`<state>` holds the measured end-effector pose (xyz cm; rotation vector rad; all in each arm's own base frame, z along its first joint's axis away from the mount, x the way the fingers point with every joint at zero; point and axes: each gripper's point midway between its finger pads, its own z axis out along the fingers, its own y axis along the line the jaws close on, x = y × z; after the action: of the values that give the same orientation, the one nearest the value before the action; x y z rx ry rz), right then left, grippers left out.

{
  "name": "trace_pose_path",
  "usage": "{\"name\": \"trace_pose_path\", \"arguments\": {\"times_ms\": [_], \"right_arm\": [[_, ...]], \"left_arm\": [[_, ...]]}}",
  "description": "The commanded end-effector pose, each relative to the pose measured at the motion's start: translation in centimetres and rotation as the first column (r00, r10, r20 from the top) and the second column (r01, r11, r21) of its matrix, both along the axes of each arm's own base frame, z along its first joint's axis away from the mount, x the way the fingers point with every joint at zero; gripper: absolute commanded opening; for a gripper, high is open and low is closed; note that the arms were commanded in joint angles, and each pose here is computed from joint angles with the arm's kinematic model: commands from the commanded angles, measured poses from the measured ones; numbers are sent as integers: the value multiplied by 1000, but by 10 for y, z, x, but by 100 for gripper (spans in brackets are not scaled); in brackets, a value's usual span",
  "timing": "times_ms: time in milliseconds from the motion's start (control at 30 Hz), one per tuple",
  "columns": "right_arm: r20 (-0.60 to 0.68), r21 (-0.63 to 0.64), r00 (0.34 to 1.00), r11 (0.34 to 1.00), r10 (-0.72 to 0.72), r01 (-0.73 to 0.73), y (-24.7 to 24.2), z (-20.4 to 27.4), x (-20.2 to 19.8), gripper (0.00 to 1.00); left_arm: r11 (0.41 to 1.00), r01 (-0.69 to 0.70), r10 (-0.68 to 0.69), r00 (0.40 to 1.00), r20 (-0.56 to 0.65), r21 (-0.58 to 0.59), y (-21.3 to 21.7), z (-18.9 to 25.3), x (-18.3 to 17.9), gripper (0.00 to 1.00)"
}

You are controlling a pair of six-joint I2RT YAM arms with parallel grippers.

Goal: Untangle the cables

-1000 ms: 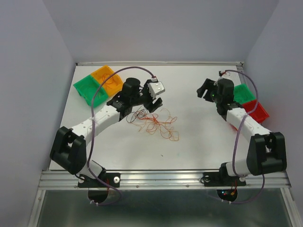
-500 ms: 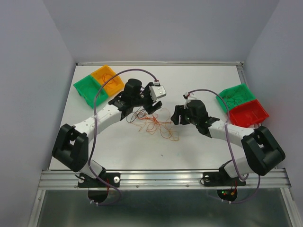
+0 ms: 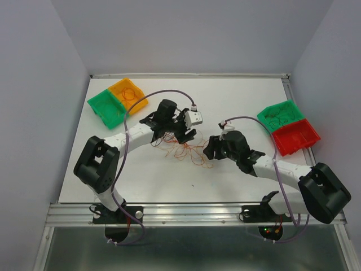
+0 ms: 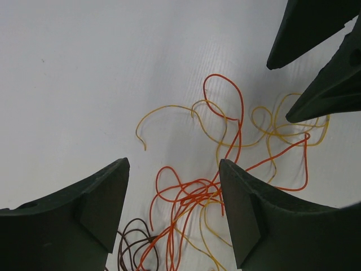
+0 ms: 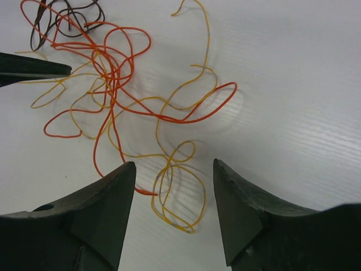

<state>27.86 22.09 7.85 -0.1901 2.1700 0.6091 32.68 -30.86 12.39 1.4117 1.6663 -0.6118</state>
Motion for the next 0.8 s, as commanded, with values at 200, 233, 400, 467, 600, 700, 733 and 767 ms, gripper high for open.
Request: {"name": "trace_pose_path", "arguments": {"times_ms": [200,233,400,467,600,700,733,767], "right_arm": [[-35,-91,999,996,-21,18,7,-21,-17,62],[-39,-113,999,993,-38,33,5,-26,-15,62],[-48,-163,995,984,-82,74,-2,-37,-12,62],[-47,-165,995,983,-89,80,-2,-37,-11,62],[-51,-186,993,978,-107,96,-5,-41,-9,55],[-60,-193,994,978,-93,80,-1,-43,-10,56],[-59,-191,994,978,-92,79,-1,-42,-10,58],[-55,-174,995,982,-82,71,1,-38,-11,61]], "left_arm": [[999,-8,12,995,98,-38,-10,37,10,73],[999,-26,31,993,116,-48,-8,44,12,72],[989,-100,117,979,165,-109,4,64,21,72],[989,-97,114,980,165,-111,5,65,19,72],[989,-95,112,981,159,-113,3,64,20,72],[990,-90,106,983,150,-111,2,63,20,72],[991,-86,100,985,142,-104,2,60,18,72],[992,-78,91,986,140,-99,0,58,19,72]]}}
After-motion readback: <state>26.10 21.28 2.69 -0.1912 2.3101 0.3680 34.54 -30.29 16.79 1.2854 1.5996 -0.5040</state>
